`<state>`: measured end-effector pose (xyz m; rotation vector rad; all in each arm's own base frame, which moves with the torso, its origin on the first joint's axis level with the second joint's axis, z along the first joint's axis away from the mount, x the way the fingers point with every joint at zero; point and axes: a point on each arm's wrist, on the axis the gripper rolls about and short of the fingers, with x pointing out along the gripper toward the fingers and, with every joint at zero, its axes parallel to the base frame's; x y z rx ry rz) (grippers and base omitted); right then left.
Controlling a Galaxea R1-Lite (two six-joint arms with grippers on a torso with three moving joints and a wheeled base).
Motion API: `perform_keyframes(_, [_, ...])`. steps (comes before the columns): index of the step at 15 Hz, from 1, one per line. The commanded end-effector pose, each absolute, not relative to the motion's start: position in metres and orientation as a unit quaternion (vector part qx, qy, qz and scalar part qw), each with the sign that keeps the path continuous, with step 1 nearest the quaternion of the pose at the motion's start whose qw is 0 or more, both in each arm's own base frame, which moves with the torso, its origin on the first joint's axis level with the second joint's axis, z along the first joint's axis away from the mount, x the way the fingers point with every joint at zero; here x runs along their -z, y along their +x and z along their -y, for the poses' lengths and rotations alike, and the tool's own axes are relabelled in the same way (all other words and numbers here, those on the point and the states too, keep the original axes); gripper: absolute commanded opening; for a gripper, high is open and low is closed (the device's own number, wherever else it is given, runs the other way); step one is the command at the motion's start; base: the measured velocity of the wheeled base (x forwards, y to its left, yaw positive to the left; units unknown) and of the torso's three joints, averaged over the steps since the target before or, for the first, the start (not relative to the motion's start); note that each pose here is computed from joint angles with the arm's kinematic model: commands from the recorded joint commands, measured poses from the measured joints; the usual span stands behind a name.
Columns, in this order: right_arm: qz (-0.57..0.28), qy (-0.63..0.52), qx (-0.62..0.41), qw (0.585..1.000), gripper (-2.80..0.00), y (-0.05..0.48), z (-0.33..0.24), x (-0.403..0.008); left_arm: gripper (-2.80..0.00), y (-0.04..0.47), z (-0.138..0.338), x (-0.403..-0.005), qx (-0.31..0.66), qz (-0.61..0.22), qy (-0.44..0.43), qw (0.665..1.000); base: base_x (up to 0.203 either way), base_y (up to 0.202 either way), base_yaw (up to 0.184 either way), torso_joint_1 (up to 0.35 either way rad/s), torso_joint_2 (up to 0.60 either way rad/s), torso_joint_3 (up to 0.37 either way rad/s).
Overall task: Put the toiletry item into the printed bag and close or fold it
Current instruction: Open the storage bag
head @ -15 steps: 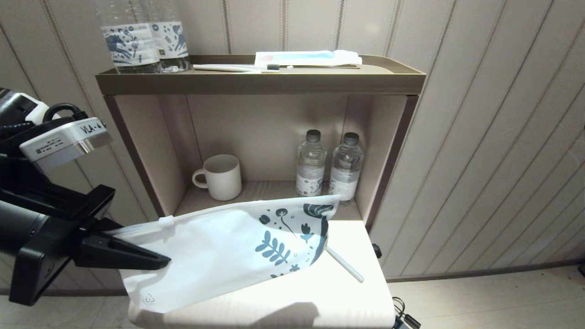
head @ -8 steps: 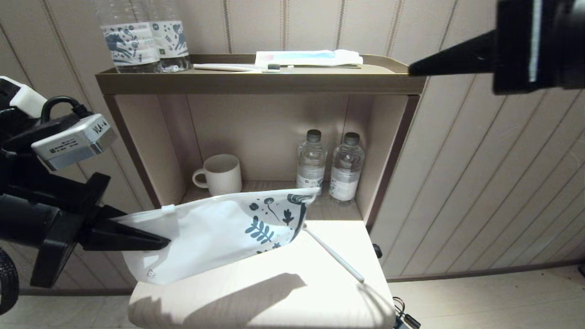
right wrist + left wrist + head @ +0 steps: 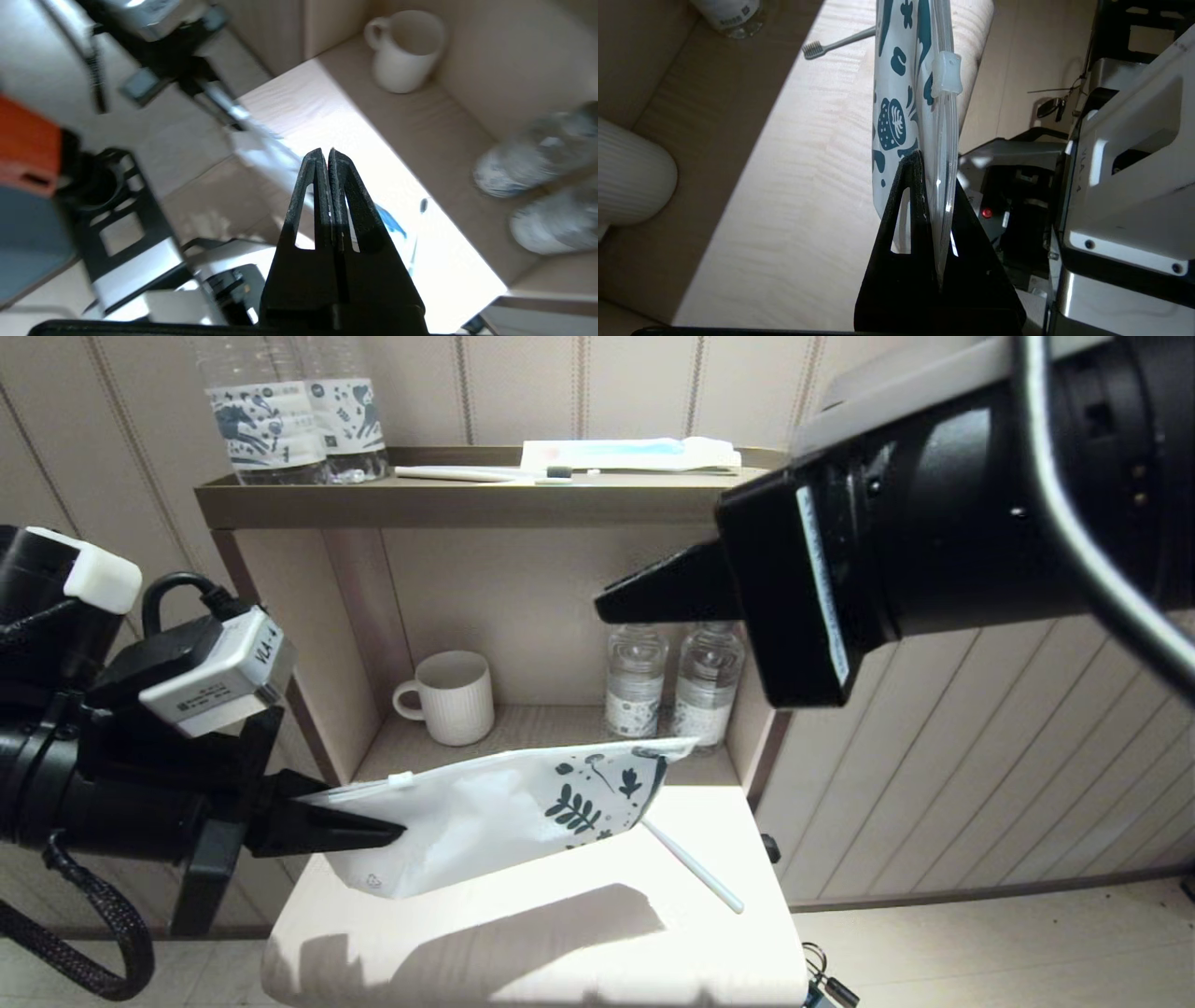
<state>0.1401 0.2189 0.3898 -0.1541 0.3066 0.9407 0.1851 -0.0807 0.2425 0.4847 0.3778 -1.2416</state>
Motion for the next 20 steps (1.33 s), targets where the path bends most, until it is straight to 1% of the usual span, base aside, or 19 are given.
perform_keyframes(1, [-0.158,-0.072,-0.488,0.855,-2.8,0.137,-0.22,-0.388,-2.8,0.185,0.087,-0.237,0.58,-0.174,0.229,0.762,0.0,0.0,0.0,0.0,0.0,0.0])
perform_keyframes(3, [-0.182,-0.091,-0.525,0.826,-2.8,0.135,-0.219,-0.382,-2.8,0.185,0.093,-0.236,0.551,-0.178,0.269,0.77,0.0,0.0,0.0,0.0,0.0,0.0])
perform_keyframes(5, [-0.181,-0.124,-0.532,0.818,-2.8,0.14,-0.223,-0.375,-2.8,0.183,0.102,-0.236,0.545,-0.156,0.294,0.77,0.0,0.0,0.0,0.0,0.0,0.0])
perform_keyframes(6, [-0.18,-0.14,-0.535,0.814,0.0,0.14,-0.224,-0.371,-2.8,0.18,0.104,-0.238,0.549,-0.152,0.297,0.766,0.0,0.0,0.0,0.0,0.0,0.0])
perform_keyframes(9, [-0.211,-0.179,-0.554,0.785,0.0,0.142,-0.226,-0.352,-2.8,0.176,0.109,-0.238,0.559,-0.148,0.302,0.758,0.0,0.0,0.0,0.0,0.0,0.0])
perform_keyframes(10, [-0.222,-0.187,-0.552,0.782,0.0,0.145,-0.224,-0.345,-2.8,0.177,0.113,-0.236,0.564,-0.15,0.303,0.753,0.0,0.0,0.0,0.0,0.0,0.0])
perform_keyframes(16, [-0.237,-0.211,-0.533,0.784,0.0,0.16,-0.215,-0.33,-2.8,0.18,0.136,-0.22,0.594,-0.17,0.312,0.722,0.0,0.0,0.0,0.0,0.0,0.0])
perform_keyframes(20, [-0.221,-0.199,-0.564,0.771,0.0,0.162,-0.228,-0.316,-2.8,0.185,0.14,-0.216,0.6,-0.177,0.308,0.717,0.0,0.0,0.0,0.0,0.0,0.0])
